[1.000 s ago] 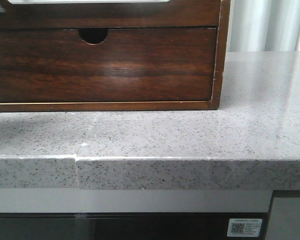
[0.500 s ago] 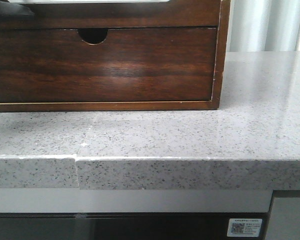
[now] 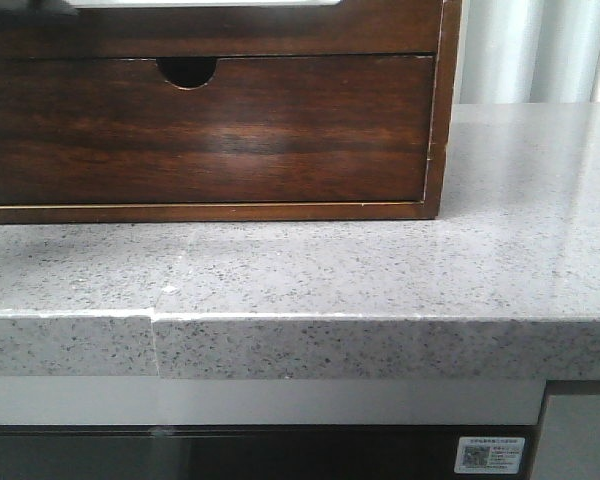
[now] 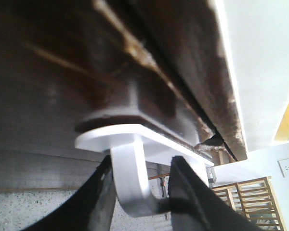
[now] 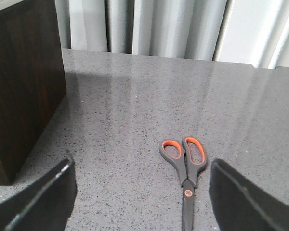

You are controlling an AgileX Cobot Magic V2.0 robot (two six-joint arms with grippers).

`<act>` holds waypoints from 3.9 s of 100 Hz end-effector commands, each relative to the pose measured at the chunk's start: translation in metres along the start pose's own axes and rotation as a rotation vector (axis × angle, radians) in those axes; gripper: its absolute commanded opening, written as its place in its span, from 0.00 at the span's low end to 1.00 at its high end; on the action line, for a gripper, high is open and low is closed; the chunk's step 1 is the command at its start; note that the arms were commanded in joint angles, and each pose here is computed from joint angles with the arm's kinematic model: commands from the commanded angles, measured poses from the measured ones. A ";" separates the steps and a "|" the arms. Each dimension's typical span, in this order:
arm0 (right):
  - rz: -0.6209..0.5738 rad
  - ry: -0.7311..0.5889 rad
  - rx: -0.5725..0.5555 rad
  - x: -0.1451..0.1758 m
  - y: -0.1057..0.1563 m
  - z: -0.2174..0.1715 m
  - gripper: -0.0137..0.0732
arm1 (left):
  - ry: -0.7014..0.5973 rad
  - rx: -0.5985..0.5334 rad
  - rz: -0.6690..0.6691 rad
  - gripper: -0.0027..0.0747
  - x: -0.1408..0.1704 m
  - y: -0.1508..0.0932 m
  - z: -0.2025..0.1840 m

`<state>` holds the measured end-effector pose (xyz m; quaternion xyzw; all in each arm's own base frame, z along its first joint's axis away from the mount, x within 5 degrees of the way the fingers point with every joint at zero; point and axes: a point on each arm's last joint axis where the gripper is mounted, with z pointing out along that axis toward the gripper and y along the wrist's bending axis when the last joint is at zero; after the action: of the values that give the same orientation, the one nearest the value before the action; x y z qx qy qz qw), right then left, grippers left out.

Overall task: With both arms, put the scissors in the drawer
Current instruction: 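Pull the drawer open toward the robot with the left gripper, then lower the right gripper and grasp the grey-orange scissors at the pivot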

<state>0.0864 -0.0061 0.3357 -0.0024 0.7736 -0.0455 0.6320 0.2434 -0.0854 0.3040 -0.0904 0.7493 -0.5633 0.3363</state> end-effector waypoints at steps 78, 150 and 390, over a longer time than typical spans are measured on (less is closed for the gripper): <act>-0.011 -0.101 0.007 -0.017 -0.001 -0.002 0.75 | 0.149 0.288 0.090 0.18 0.066 -0.027 -0.061; -0.011 -0.071 0.008 -0.015 -0.001 -0.001 0.75 | 0.088 0.181 0.298 0.32 0.105 -0.037 -0.094; 0.052 1.092 -0.059 0.013 -0.077 0.263 0.56 | -0.150 -0.547 1.030 0.48 0.074 -0.085 -0.156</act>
<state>0.3391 -0.1011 0.2540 0.0377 0.9934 0.0125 0.1072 0.0705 -0.0304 0.3570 0.1753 0.8164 -0.0958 0.5418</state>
